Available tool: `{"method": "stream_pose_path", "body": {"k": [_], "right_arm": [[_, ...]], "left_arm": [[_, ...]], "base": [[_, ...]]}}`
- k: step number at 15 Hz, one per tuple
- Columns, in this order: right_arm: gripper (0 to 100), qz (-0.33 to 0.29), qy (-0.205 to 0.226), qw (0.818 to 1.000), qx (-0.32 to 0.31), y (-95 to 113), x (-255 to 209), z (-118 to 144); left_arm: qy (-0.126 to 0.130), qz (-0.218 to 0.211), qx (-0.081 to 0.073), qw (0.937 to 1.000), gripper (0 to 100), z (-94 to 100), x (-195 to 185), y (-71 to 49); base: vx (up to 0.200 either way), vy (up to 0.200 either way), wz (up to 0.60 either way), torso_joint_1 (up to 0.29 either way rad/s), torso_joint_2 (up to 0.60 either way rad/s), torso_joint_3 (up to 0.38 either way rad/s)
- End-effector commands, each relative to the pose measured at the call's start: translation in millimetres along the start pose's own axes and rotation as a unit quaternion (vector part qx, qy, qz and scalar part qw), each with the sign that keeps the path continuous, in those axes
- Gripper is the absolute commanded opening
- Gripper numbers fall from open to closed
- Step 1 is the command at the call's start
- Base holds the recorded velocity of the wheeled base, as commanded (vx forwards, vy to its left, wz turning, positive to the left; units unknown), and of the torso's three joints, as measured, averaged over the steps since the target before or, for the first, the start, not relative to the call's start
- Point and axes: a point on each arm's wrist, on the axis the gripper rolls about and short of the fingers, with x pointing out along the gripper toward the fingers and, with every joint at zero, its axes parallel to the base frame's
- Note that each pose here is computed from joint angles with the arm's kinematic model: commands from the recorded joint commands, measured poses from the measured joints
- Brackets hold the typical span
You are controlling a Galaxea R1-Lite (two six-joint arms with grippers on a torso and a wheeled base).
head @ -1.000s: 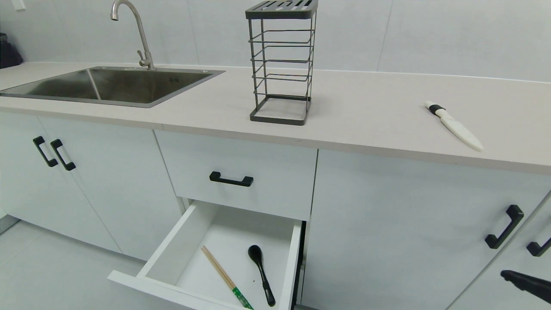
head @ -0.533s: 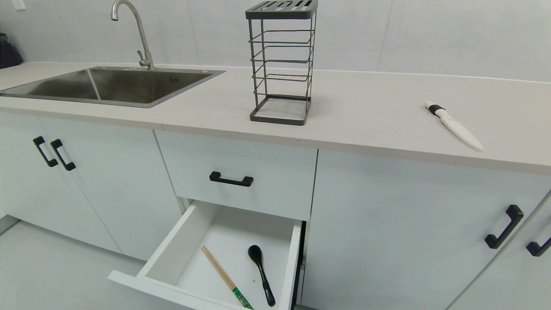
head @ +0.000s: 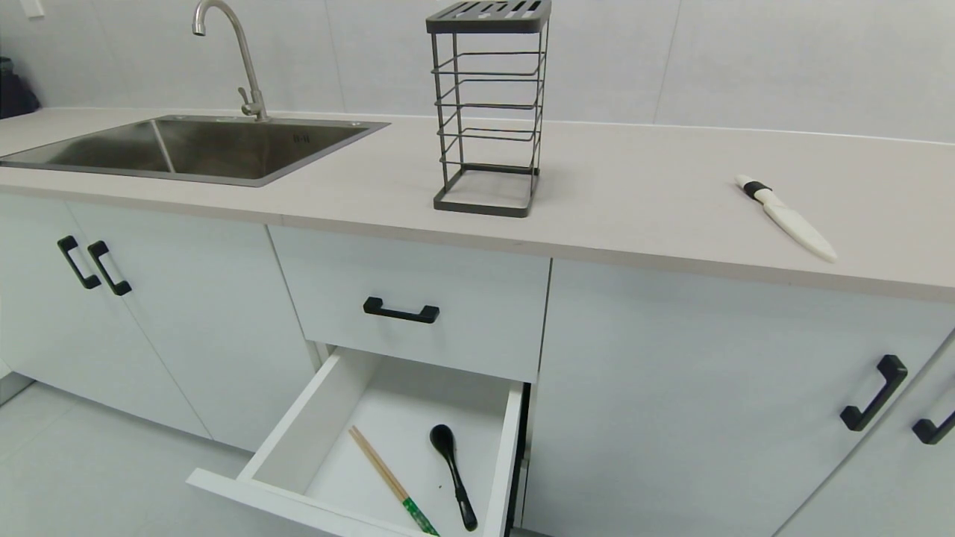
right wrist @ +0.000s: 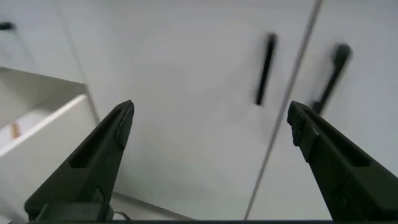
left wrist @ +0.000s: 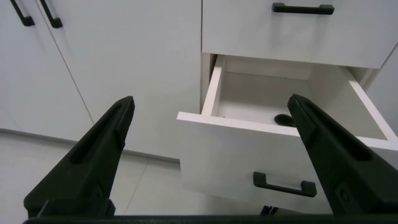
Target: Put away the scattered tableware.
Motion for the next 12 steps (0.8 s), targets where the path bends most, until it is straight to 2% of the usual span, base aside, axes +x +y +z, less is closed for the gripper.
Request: {"method": "stream_pose_path", "body": {"k": [1, 2, 4, 5, 6, 7, 8, 9, 10, 11, 12], "right_arm": [[100, -0.014, -0.003, 1.000, 0.003, -0.5, -1.0, -1.5], [100, -0.012, -0.003, 1.000, 0.003, -0.5, -1.0, -1.5], [100, -0.012, -0.003, 1.000, 0.004, -0.5, -1.0, -1.5], [100, -0.012, -0.003, 1.000, 0.004, -0.5, -1.0, -1.5], [100, -0.012, -0.003, 1.000, 0.007, -0.5, -1.0, -1.5], [100, -0.012, -0.003, 1.000, 0.007, -0.5, -1.0, -1.5], [100, -0.012, -0.003, 1.000, 0.007, -0.5, -1.0, -1.5], [100, -0.012, -0.003, 1.000, 0.007, -0.5, -1.0, -1.5], [100, -0.012, -0.003, 1.000, 0.007, -0.5, -1.0, -1.5], [100, -0.012, -0.003, 1.000, 0.007, -0.5, -1.0, -1.5], [100, -0.012, -0.003, 1.000, 0.007, -0.5, -1.0, -1.5]], "left_arm": [[0.001, -0.001, -0.002, 1.0000, 100, 0.0, 0.1, -0.1], [0.001, -0.007, -0.004, 1.0000, 100, 0.0, 0.1, -0.2], [-0.004, -0.023, 0.009, 0.9997, 100, 0.8, 0.1, -1.0], [-0.071, -0.028, 0.008, 0.9971, 100, 20.5, -3.6, -1.1], [-0.209, -0.041, 0.007, 0.9770, 100, 79.5, -19.0, -0.7], [-0.199, -0.057, 0.007, 0.9782, 100, 96.4, -13.5, 0.0], [-0.172, -0.081, 0.004, 0.9817, 100, 91.5, -8.4, -0.1], [-0.075, -0.143, -0.028, 0.9864, 100, 72.5, 5.6, -0.3], [-0.049, -0.159, -0.048, 0.9849, 100, 70.3, 8.1, -0.2], [0.027, -0.190, -0.106, 0.9756, 100, 72.0, 16.4, -0.6], [0.074, -0.196, -0.125, 0.9698, 100, 73.3, 21.7, -1.5]], "base": [[0.000, 0.000, 0.00, 0.000, 0.00, 0.000], [0.000, 0.000, 0.00, 0.000, 0.00, 0.000], [0.000, 0.000, 0.00, 0.000, 0.00, 0.000], [0.000, 0.000, 0.00, 0.000, 0.00, 0.000], [0.000, 0.000, 0.00, 0.000, 0.00, 0.000], [0.000, 0.000, 0.00, 0.000, 0.00, 0.000], [0.000, 0.000, 0.00, 0.000, 0.00, 0.000], [0.000, 0.000, 0.00, 0.000, 0.00, 0.000], [0.000, 0.000, 0.00, 0.000, 0.00, 0.000], [0.000, 0.000, 0.00, 0.000, 0.00, 0.000], [0.000, 0.000, 0.00, 0.000, 0.00, 0.000]]}}
